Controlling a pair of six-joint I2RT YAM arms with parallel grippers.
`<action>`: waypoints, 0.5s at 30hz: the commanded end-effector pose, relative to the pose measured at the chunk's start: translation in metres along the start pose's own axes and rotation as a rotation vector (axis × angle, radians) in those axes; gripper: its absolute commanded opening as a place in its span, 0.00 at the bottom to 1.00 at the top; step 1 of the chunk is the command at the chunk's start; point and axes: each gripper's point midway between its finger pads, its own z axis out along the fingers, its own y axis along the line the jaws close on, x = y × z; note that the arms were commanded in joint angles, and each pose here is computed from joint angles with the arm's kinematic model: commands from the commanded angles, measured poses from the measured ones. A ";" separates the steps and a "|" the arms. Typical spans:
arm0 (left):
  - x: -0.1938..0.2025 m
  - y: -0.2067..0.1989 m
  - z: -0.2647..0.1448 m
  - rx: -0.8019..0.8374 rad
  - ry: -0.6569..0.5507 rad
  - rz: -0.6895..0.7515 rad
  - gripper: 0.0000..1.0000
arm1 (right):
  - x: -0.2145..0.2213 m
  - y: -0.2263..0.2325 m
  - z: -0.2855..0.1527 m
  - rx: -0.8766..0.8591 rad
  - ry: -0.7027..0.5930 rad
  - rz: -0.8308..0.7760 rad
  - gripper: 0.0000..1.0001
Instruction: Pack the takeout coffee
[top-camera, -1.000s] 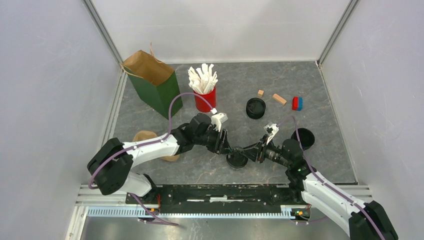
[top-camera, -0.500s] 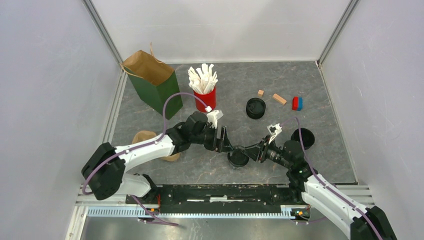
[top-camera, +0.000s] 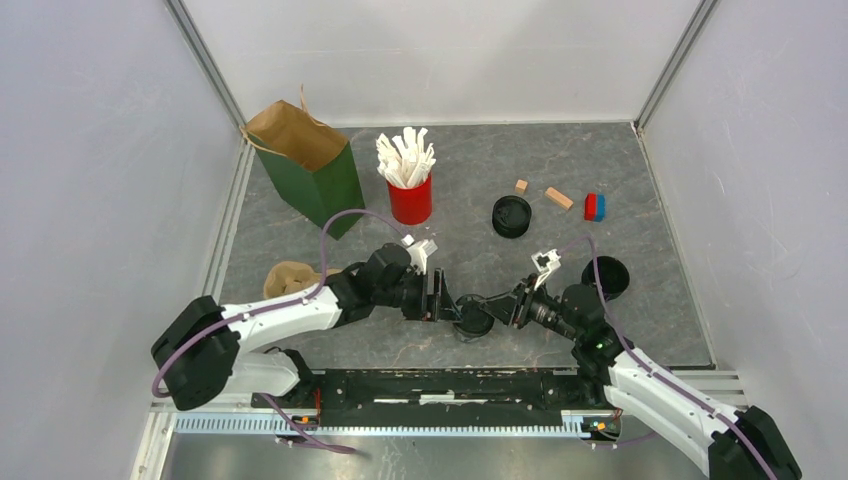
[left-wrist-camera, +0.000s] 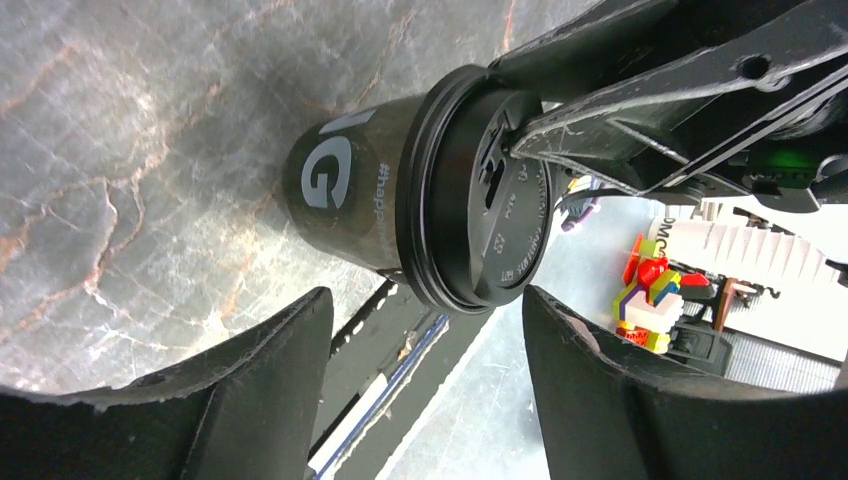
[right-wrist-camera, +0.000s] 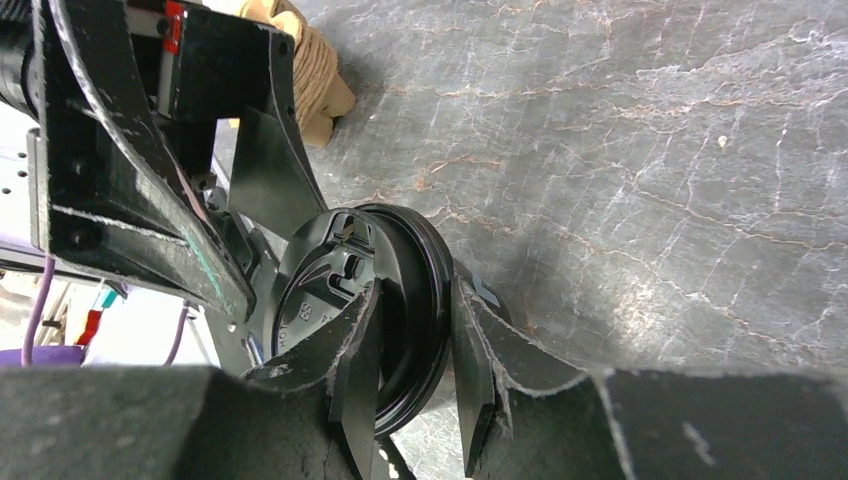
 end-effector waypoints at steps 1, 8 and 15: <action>0.001 -0.011 -0.002 0.024 -0.036 -0.061 0.75 | 0.025 -0.019 -0.003 0.078 0.061 0.037 0.35; 0.010 -0.013 0.003 0.045 -0.037 -0.092 0.69 | 0.027 -0.013 -0.002 0.068 0.060 0.043 0.35; 0.013 0.004 0.013 0.008 -0.049 -0.109 0.62 | 0.026 -0.007 -0.001 0.062 0.058 0.031 0.36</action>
